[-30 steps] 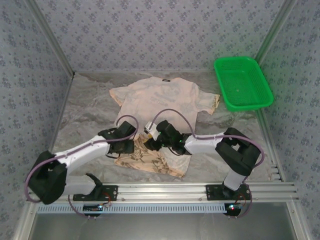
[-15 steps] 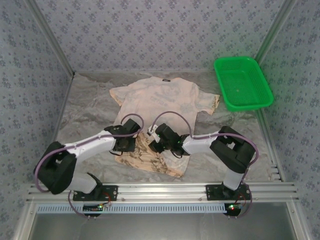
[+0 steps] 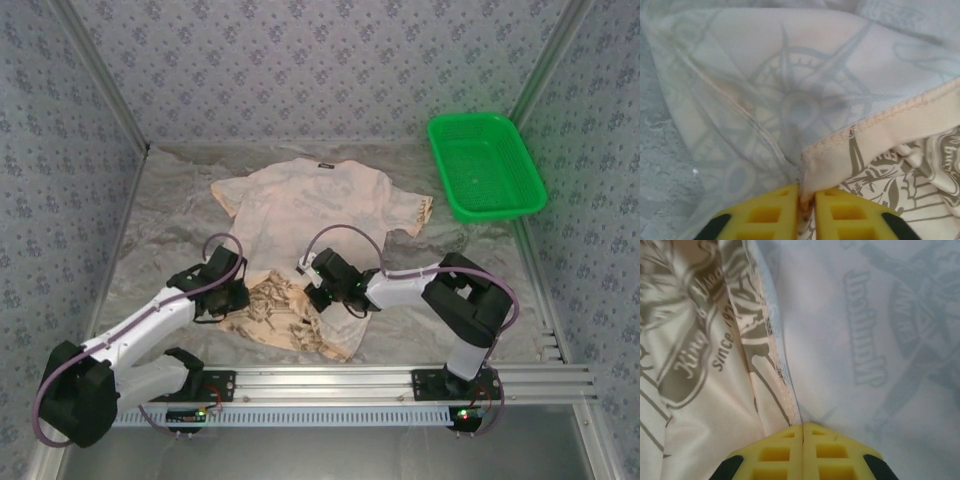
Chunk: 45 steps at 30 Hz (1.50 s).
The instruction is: Fold the inside-out t-shirt
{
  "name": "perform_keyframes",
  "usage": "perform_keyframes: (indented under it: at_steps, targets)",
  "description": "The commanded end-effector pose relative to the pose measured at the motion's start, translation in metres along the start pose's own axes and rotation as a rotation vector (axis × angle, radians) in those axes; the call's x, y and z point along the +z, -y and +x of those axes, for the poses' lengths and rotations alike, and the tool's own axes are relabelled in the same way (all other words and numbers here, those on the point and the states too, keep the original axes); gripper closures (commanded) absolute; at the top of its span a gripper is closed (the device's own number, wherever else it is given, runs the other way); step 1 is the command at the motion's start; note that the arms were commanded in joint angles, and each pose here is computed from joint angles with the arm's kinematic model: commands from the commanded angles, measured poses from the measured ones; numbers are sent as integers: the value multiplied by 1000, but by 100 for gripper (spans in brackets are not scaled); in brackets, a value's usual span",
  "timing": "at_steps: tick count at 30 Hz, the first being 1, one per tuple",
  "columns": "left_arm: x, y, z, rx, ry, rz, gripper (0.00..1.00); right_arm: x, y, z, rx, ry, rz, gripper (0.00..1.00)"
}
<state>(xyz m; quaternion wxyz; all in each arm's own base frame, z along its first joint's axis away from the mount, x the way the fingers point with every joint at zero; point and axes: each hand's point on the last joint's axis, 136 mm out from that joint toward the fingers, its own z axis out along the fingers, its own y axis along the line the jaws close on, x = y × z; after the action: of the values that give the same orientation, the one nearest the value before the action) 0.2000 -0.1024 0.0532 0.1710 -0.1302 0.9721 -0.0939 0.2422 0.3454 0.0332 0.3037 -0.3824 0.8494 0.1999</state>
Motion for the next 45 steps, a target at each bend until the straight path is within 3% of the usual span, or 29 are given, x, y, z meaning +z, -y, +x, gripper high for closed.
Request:
perform_keyframes:
  at_steps: [1,4,5,10,15,18,21,28,30,31,33,34,36,37,39,40,45]
  targets:
    - [-7,-5,-1,-9,-3,-9,70,-17,1,-10,-10,24,-22,100]
    - [-23,12,-15,226,26,-62,42,-29,-4,-24,-14,64,-74,100]
    - [-28,26,-20,319,43,-59,39,-34,-7,-29,-19,80,-95,100]
    - [-27,99,-35,616,146,137,33,-50,-1,-41,65,130,-142,100]
    - [-16,140,-44,838,272,285,31,-59,16,-40,121,151,-129,100]
    - [-15,165,-34,1087,337,411,29,-61,22,-45,139,165,-136,100]
    - [-9,176,-45,1193,418,390,27,-62,24,-50,147,174,-151,100]
    - [17,182,-44,1340,347,381,26,-66,28,-61,183,217,-176,100]
    - [21,184,-46,1336,309,397,32,-68,26,-63,183,227,-191,100]
    - [23,185,-45,1340,279,421,41,-70,28,-64,187,235,-187,100]
    - [22,191,-43,1308,235,491,61,-72,34,-63,194,237,-173,100]
    - [19,195,-44,1274,216,539,77,-74,39,-63,193,237,-159,100]
    - [8,205,-43,1236,179,633,99,-76,54,-58,191,225,-111,100]
    - [3,210,-42,1224,164,654,100,-79,63,-57,192,223,-81,100]
    - [0,216,-47,1150,134,636,100,-84,67,-57,153,206,-76,66]
    - [-3,220,-49,1106,102,642,100,-90,48,-57,60,199,-167,58]
    - [-4,222,-48,890,-66,667,100,-113,9,-48,-128,269,-240,55]
